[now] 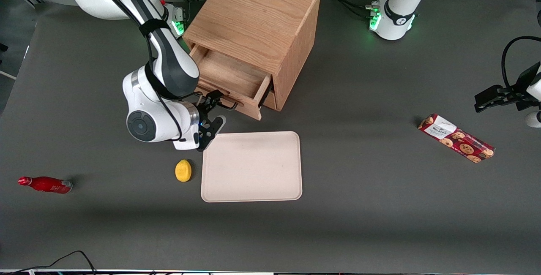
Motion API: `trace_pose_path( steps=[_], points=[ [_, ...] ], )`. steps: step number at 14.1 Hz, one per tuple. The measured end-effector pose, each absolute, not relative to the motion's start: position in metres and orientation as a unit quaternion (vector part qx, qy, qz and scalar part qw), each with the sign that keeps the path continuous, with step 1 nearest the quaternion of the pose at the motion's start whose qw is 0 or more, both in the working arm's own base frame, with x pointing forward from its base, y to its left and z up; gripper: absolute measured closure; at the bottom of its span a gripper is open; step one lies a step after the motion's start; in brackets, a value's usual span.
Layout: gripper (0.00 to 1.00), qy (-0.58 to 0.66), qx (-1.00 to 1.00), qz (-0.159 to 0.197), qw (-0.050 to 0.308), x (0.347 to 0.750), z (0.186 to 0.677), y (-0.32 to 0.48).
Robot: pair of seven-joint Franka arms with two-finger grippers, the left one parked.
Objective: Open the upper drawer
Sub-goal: 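Pull the upper drawer outward by its handle with the right gripper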
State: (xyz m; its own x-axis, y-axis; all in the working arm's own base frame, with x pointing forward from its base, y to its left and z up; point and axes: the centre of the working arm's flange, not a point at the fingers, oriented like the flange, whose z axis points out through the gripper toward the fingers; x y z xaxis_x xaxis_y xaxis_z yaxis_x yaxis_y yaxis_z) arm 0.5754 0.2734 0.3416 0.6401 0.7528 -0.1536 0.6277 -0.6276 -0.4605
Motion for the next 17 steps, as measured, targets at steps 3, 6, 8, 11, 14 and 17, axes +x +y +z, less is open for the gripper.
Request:
trace_pose_path(
  steps=[3,6,8,11,14,17],
  points=[
    [0.00,-0.391,-0.886,0.161,0.190,0.587,0.341,0.260],
    [0.00,-0.393,-0.886,0.157,0.191,0.593,0.340,0.259],
    [0.00,-0.393,-0.887,0.154,0.190,0.599,0.340,0.256],
    [0.00,-0.390,-0.889,0.145,0.188,0.613,0.341,0.246],
    [0.00,-0.394,-0.889,0.139,0.189,0.623,0.341,0.241],
    [0.00,-0.397,-0.889,0.132,0.188,0.633,0.341,0.233]
  ],
)
